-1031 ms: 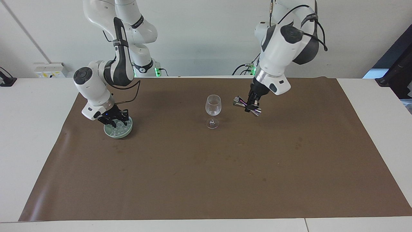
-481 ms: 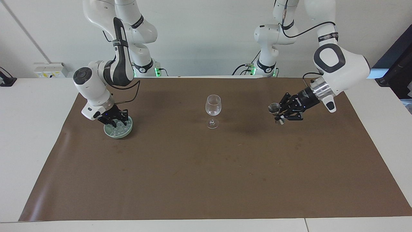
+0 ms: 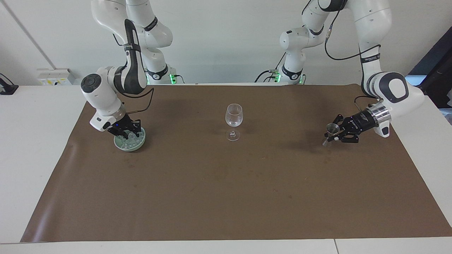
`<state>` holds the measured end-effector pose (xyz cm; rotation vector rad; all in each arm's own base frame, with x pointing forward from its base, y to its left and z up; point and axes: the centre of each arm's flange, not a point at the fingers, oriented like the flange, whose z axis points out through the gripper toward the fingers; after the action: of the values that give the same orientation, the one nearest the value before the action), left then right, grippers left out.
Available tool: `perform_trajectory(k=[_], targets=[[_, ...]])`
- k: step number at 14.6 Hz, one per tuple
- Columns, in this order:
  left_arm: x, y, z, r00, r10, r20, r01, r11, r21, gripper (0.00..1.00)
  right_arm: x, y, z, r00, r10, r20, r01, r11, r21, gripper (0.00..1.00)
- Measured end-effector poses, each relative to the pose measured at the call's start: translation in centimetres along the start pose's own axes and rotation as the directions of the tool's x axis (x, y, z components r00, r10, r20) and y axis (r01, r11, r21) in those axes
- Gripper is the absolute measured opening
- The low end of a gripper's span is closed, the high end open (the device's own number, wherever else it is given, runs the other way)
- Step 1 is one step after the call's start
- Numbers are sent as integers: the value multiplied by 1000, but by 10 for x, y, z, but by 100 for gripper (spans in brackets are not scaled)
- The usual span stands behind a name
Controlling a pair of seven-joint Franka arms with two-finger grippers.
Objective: Pour wine and add ice with both arms
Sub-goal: 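Carry the metal cup back to its spot while the right gripper grasps ice, then set down the metal cup and open the left gripper, withdrawing it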
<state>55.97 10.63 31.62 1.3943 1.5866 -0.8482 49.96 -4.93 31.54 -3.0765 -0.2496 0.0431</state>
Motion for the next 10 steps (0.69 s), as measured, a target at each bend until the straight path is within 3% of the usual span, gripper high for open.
perform_trajectory(k=[4, 10], targets=[[56, -2, -11, 994, -46, 96, 52, 997, -51, 22, -2, 1, 2, 1000, 2, 4, -2, 1000, 1, 45], [82, -7, -8, 986, -93, 138, 106, 991, -85, 22, -2, 1, 2, 1000, 3, 4, -3, 1000, 1, 42]])
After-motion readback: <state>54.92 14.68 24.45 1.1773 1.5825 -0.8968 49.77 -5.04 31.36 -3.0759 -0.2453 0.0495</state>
